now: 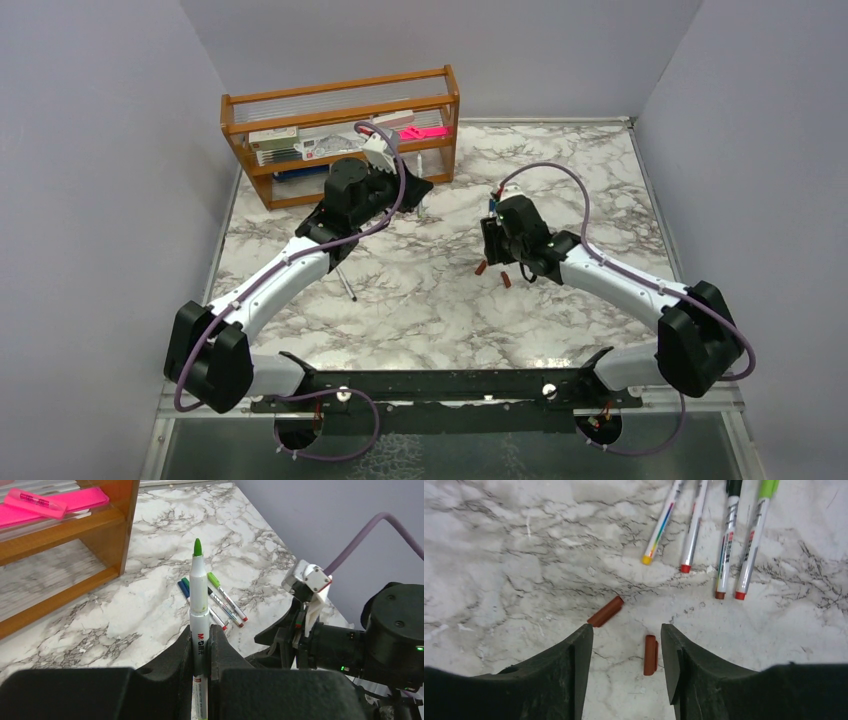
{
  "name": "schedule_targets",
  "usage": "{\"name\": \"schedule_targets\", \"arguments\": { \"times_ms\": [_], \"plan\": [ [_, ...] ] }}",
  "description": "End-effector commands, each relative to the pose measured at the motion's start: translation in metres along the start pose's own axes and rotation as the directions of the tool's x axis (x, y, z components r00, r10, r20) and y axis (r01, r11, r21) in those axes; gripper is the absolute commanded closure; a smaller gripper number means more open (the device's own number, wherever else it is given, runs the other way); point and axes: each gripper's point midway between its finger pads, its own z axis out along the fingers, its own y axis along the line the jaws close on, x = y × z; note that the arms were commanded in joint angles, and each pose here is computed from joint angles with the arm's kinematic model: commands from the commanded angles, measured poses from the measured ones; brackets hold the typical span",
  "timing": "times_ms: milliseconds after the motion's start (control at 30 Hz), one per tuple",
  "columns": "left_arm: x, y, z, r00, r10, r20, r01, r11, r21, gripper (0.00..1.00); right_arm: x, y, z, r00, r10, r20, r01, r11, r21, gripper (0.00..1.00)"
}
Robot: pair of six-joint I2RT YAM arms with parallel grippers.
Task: Insert the pens into the pen caps
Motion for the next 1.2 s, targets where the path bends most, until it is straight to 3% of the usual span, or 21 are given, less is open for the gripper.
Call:
{"name": "schedule_targets", "arguments": {
  "times_ms": [0,267,433,600,767,933,1167],
  "plan": [
    [0.012,0.007,0.001,1.0,0.006,-0.031,-0.006,1.0,-0.021,1.0,0.039,-0.014,0.003,0.986,0.027,-0.163,-0.02,0.999,0.047,0.45],
    [0.021,0.006,0.007,0.999,-0.008,-0.051,0.008,1.0,-0.003,1.0,0.073,-0.016,0.011,0.965,0.038,-0.26,-0.024,0.998,0.057,0.43],
    [0.024,0.007,0.009,0.998,-0.014,-0.059,0.014,1.0,0.0,1.0,0.087,-0.016,0.014,0.955,0.035,-0.296,-0.02,0.998,0.055,0.47],
    [0.028,0.009,0.01,0.998,-0.018,-0.067,0.018,1.0,-0.007,1.0,0.083,-0.014,0.007,0.959,0.052,-0.278,-0.043,0.998,0.038,0.8],
    [0.034,0.007,0.012,0.996,-0.037,-0.082,0.037,0.999,0.008,1.0,0.09,-0.022,0.005,0.956,0.085,-0.279,-0.063,0.994,0.088,0.98],
    [0.034,0.007,0.011,0.996,-0.037,-0.082,0.038,0.999,0.009,1.0,0.098,-0.041,0.007,0.94,0.16,-0.301,-0.118,0.981,0.154,0.99],
    [0.035,0.008,0.012,0.996,-0.037,-0.086,0.037,0.999,0.006,1.0,0.098,-0.038,0.01,0.94,0.147,-0.308,-0.111,0.985,0.13,0.99]
  ]
}}
